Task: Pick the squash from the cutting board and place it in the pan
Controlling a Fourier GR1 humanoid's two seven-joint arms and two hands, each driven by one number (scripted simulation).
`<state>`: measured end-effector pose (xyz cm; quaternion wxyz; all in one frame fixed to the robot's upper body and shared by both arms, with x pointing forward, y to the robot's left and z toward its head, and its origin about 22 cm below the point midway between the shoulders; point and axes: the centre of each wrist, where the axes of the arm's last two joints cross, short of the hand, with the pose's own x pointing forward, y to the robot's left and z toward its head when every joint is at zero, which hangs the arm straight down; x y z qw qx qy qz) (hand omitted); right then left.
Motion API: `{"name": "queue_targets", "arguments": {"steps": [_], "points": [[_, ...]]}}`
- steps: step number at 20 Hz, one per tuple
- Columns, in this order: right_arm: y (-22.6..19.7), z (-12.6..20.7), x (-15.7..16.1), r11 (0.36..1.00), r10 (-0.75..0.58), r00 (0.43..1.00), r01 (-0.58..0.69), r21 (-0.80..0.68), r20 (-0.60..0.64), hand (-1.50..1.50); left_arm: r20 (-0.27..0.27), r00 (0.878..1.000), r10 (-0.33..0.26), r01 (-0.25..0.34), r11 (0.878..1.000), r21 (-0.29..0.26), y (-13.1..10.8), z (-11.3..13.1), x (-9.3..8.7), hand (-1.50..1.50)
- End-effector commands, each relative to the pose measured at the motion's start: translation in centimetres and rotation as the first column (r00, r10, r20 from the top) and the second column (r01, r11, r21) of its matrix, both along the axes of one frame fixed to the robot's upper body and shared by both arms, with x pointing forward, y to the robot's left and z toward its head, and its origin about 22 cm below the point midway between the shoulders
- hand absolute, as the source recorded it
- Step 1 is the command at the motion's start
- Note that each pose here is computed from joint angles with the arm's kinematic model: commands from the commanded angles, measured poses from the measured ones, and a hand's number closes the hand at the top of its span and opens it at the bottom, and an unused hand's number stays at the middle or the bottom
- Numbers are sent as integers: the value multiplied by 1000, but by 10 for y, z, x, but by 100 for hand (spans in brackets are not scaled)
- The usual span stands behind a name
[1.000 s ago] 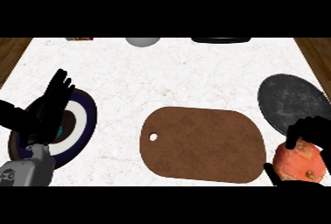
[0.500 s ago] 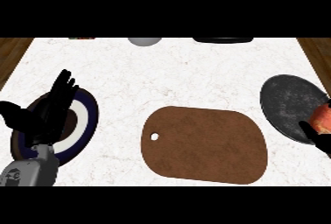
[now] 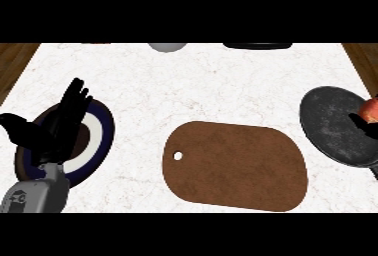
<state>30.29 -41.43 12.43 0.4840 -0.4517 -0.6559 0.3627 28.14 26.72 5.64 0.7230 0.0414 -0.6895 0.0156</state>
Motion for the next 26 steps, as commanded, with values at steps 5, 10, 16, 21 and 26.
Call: {"name": "queue_targets", "arguments": {"steps": [5,10,16,21,26], "points": [[-6,-76,33,997,80,995,-80,6,-53,150,-4,1000,-5,5,1000,9,5,1,2,0],[-6,-93,46,1000,-25,981,28,14,-190,150,14,1000,-22,22,1000,4,4,4,8,0],[-21,-111,43,988,-67,943,107,108,-327,-150,4,1000,-19,19,1000,-17,-16,-2,11,0],[-45,-104,34,971,16,970,43,236,-241,-150,7,1000,-28,28,1000,4,5,13,-2,0],[-71,-102,14,873,1,994,53,484,-112,-150,-14,999,-33,33,999,-7,0,-6,-7,0]]}}
